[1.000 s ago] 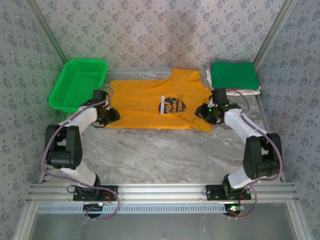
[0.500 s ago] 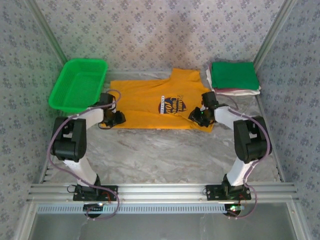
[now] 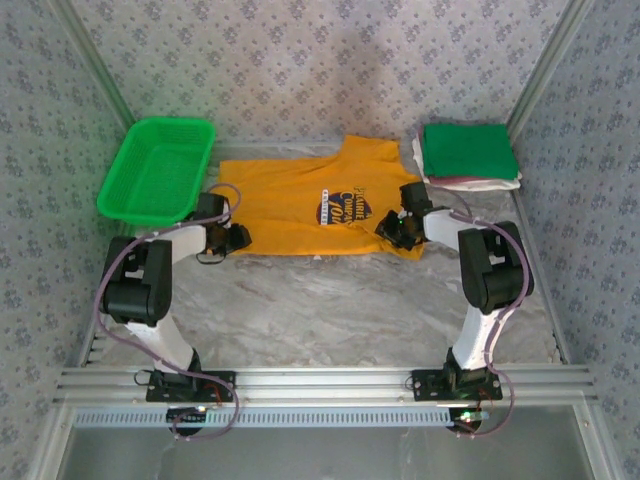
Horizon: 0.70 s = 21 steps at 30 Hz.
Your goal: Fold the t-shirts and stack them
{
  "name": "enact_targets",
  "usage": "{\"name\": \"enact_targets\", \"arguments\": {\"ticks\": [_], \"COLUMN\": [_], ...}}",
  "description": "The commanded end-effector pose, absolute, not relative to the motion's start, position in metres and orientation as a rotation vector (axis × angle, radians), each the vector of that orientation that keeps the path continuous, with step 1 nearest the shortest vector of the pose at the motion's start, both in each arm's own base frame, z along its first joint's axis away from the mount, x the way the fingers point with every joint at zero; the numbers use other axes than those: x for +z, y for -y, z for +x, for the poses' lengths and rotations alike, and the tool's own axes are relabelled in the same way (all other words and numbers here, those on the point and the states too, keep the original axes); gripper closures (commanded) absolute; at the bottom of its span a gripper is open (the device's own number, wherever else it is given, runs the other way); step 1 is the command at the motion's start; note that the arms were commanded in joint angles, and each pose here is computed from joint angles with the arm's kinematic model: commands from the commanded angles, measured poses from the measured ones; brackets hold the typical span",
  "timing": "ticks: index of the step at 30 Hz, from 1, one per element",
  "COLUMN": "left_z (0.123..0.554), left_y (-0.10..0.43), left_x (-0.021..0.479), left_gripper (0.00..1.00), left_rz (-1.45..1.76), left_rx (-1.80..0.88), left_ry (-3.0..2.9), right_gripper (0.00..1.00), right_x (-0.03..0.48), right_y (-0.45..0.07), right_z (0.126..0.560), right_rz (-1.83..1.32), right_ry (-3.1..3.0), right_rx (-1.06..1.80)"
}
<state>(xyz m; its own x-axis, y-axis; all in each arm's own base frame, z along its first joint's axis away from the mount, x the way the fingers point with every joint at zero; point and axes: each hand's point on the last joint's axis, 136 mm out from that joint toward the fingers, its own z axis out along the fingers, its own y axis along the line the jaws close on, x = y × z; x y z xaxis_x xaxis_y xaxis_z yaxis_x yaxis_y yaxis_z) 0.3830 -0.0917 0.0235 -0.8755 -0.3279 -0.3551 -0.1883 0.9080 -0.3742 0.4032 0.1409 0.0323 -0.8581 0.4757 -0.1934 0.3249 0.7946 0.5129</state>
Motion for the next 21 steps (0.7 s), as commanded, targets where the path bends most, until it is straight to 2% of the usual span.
{"name": "enact_targets", "arguments": {"ticks": [1, 4, 8, 16, 19, 21], "left_z": [0.343, 0.342, 0.337, 0.329, 0.328, 0.327], "left_y": [0.089, 0.087, 0.082, 0.080, 0.082, 0.082], "left_x": [-0.012, -0.010, -0.009, -0.013, -0.015, -0.016], "left_gripper": [0.66, 0.66, 0.67, 0.67, 0.67, 0.67], "left_rz": [-0.428, -0.431, -0.443, -0.450, -0.451, -0.453], "left_rx": [-0.420, -0.407, -0.376, -0.376, -0.383, -0.386], "left_ry": [-2.809, -2.807, -2.814, -2.823, -2.828, -2.829], "right_gripper": [0.73, 0.76, 0.76, 0.76, 0.81, 0.92], "right_x": [0.043, 0.046, 0.042, 0.024, 0.024, 0.026], "right_y": [-0.141, -0.139, -0.130, -0.132, -0.133, -0.134], "right_z": [0.417, 0.419, 0.416, 0.423, 0.429, 0.433], "right_rz": [0.629, 0.635, 0.644, 0.661, 0.661, 0.660], "right_ry": [-2.632, -2.633, -2.650, -2.628, -2.627, -2.624], "right_rx": [0.663, 0.651, 0.587, 0.650, 0.651, 0.651]}}
